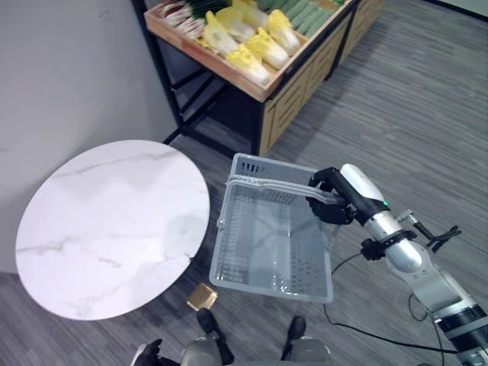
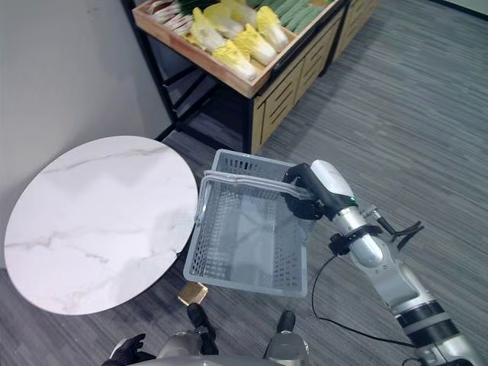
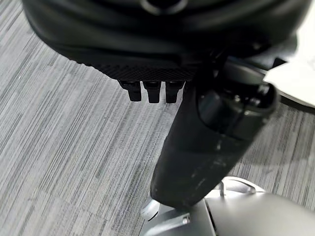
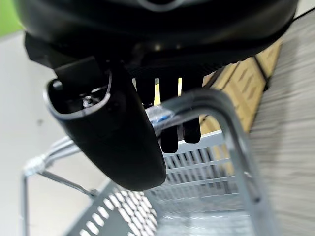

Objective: Get the vegetables into the basket

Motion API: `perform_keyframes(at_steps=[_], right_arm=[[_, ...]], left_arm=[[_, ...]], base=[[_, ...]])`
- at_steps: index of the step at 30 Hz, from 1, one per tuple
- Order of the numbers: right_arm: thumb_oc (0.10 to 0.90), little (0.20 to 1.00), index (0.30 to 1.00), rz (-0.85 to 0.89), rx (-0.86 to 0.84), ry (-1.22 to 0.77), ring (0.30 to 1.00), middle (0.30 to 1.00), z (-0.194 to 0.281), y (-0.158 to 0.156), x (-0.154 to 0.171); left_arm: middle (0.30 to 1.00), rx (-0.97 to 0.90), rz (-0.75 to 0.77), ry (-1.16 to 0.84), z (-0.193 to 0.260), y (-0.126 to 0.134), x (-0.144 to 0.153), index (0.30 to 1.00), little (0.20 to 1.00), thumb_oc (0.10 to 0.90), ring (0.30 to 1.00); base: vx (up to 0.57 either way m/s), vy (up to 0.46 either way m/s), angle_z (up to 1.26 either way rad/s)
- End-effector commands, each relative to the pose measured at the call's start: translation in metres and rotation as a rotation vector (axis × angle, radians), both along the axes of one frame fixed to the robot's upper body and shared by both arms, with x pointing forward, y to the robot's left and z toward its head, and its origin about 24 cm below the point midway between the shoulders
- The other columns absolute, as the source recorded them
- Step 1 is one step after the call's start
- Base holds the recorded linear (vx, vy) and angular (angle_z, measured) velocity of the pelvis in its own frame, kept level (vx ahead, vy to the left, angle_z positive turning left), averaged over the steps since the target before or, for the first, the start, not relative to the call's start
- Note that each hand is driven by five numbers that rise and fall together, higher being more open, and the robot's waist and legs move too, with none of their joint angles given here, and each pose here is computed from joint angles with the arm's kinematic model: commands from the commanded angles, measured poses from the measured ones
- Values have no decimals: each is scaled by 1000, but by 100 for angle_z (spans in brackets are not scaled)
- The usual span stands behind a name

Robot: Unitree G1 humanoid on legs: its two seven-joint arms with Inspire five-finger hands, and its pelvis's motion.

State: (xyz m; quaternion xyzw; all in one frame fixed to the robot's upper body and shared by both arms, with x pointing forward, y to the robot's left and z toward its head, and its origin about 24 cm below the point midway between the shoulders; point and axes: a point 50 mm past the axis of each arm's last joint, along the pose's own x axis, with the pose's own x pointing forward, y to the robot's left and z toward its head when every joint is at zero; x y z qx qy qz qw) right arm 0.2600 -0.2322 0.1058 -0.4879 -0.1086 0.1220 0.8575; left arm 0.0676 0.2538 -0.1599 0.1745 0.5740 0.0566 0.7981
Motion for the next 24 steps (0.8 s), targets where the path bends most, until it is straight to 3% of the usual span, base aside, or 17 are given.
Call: perform_keyframes(at_steps=[1, 7, 13, 19, 24], right_arm=[[400, 300, 300, 80, 95, -421, 300, 300, 82, 11, 5], [400, 300, 300, -4, 6, -444, 300, 300, 86, -16, -8], [400, 300, 300, -21, 16, -473, 300, 300, 90, -23, -7], [400, 300, 300, -68, 61, -476, 300, 300, 86, -29, -1], [400, 300, 300, -224, 57, -357, 300, 300, 53, -52, 9]], left_arm=[[1000, -13, -38, -61, 2, -10, 22, 1000, 1000, 900, 1000], [1000, 17, -74, -146, 6, -15, 39, 1000, 1000, 900, 1000], [1000, 32, 37, -255, 13, -12, 48, 1000, 1000, 900, 1000], [1000, 56, -1, -308, 19, -11, 59, 1000, 1000, 900, 1000], [1000, 30, -46, -258, 14, -14, 52, 1000, 1000, 900, 1000]], base=[[22, -215, -42], [14, -280, -39], [56, -152, -72], [142, 127, -94], [104, 321, -60]])
